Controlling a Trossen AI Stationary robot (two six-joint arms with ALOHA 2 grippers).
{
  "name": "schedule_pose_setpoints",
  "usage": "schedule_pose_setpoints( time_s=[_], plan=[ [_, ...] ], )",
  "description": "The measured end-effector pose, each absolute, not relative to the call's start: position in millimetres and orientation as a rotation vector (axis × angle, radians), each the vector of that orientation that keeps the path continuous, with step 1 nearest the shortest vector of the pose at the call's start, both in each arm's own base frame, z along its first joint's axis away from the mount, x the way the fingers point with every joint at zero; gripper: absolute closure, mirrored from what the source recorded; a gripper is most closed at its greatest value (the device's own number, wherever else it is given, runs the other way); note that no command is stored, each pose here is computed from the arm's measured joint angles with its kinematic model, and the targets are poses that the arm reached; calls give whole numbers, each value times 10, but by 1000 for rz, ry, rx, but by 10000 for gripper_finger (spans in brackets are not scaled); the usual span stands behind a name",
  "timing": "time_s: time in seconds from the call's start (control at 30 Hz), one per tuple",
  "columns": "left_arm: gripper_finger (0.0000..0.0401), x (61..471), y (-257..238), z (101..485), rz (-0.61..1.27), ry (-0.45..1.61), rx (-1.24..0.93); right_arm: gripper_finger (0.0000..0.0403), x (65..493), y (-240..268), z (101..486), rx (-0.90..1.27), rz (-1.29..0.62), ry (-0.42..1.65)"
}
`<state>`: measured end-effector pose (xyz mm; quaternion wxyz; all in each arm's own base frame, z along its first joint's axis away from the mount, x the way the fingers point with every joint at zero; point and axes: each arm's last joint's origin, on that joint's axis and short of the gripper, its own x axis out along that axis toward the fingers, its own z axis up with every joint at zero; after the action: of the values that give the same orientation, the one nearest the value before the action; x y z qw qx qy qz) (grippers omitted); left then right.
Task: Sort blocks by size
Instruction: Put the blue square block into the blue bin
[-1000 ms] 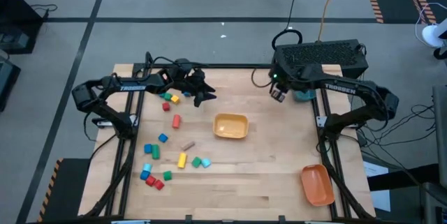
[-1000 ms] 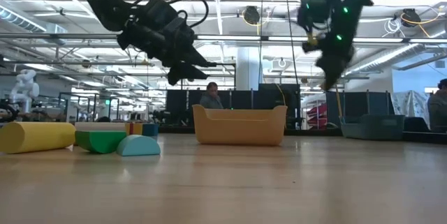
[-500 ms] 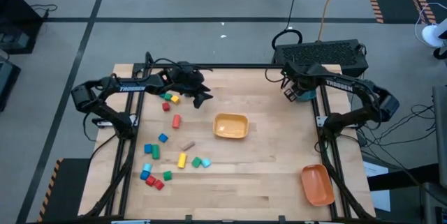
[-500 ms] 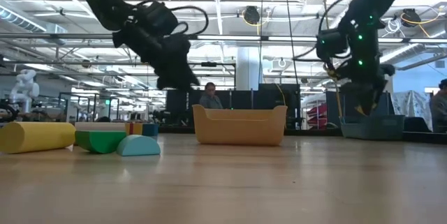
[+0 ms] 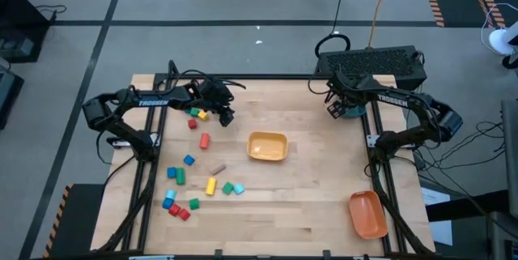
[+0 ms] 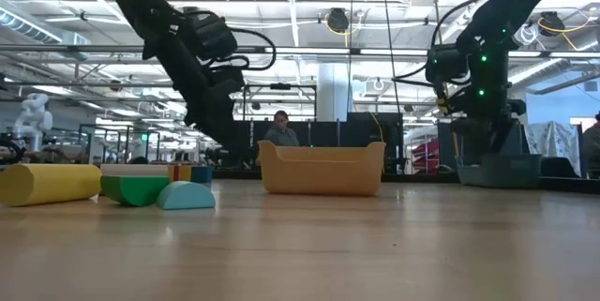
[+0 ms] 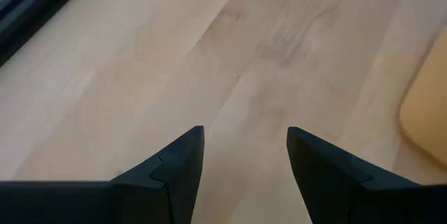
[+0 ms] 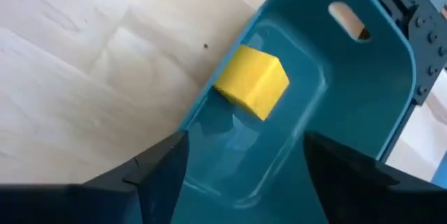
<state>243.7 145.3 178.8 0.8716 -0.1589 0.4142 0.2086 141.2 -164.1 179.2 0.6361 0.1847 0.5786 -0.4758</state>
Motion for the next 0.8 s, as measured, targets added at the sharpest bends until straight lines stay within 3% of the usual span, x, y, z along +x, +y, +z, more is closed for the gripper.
schedule_pose_setpoints(
  time_s=[0.53, 0.8],
  plan=[
    [193, 2289, 1447, 1704, 646, 1065, -242, 140, 1453, -1501, 2189, 337, -1081, 1011],
    [193, 2279, 1444, 1699, 447, 1173, 70, 140, 1487, -1360, 2330, 376, -951, 895]
  ],
)
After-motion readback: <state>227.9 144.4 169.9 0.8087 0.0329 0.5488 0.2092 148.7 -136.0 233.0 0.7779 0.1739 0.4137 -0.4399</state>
